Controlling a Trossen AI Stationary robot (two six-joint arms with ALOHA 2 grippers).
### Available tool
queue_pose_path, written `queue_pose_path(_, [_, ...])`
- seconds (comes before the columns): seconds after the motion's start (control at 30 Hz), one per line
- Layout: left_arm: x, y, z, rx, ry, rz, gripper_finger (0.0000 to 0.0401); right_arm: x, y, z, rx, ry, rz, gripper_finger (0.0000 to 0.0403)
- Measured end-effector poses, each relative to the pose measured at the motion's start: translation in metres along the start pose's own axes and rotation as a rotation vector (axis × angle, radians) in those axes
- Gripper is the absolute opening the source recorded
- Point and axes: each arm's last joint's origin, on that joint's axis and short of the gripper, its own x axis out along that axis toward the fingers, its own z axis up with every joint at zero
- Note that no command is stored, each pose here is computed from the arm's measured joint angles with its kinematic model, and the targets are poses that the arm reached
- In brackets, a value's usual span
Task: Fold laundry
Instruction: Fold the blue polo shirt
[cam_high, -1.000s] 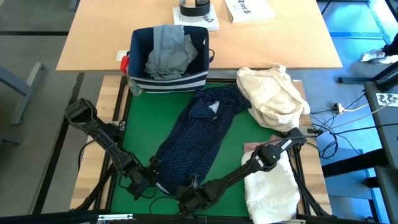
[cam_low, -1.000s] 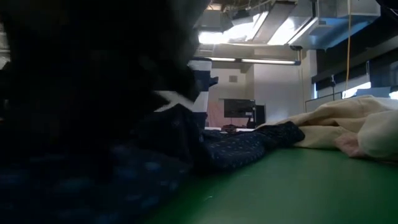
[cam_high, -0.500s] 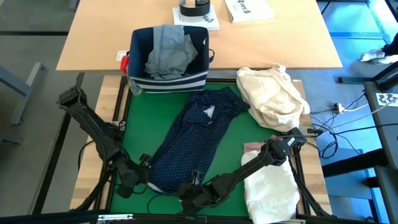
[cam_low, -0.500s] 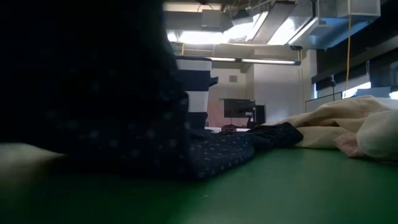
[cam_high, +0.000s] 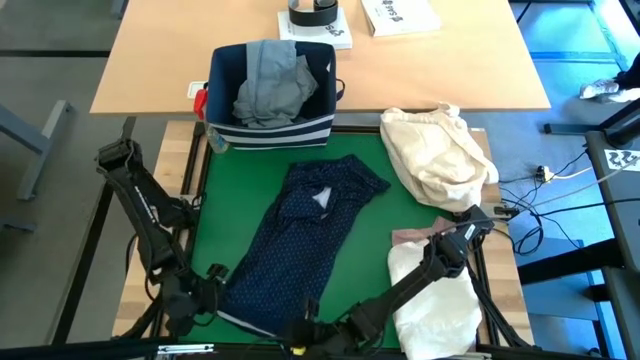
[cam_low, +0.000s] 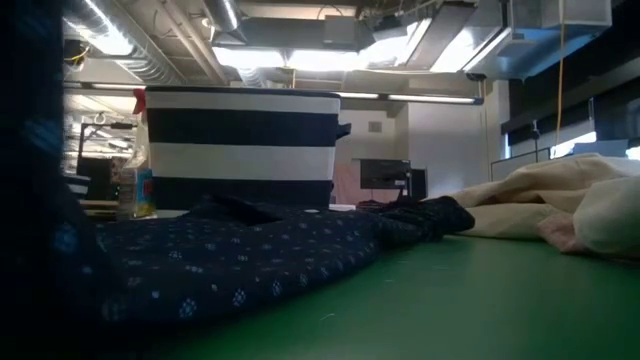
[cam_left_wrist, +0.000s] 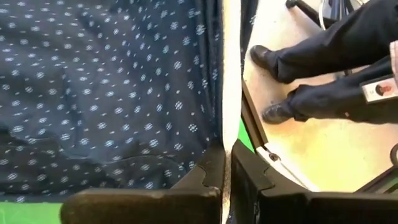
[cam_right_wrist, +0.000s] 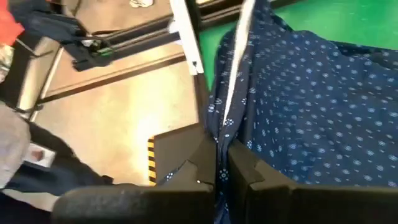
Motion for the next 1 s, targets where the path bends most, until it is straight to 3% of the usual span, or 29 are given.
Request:
queue_pose_path(0.17, [-0.007,0.005,0.007,-0.010,-0.004,0.026,0.0007,-0.003,-0.003,0.002,-0.017,-0.012,-0.046,0.0011])
queue_pose_path(0.43, [-0.063,0.029,0.065,0.065,-0.071,0.203,0.0008,-0.046,-0.035,0.035,-0.100,0.131,-0.226,0.0007])
queue_pose_path(0.63, [-0.091,0.078,0.098,0.024,-0.106,0.354,0.0009,-0.079,-0.076,0.056,-0.151,0.296,-0.418,0.0007])
queue_pose_path(1.0, [-0.121,0.171,0.112,-0.024,-0.107,0.530,0.0009,-0.119,-0.150,0.100,-0.188,0.475,-0.644,0.0007])
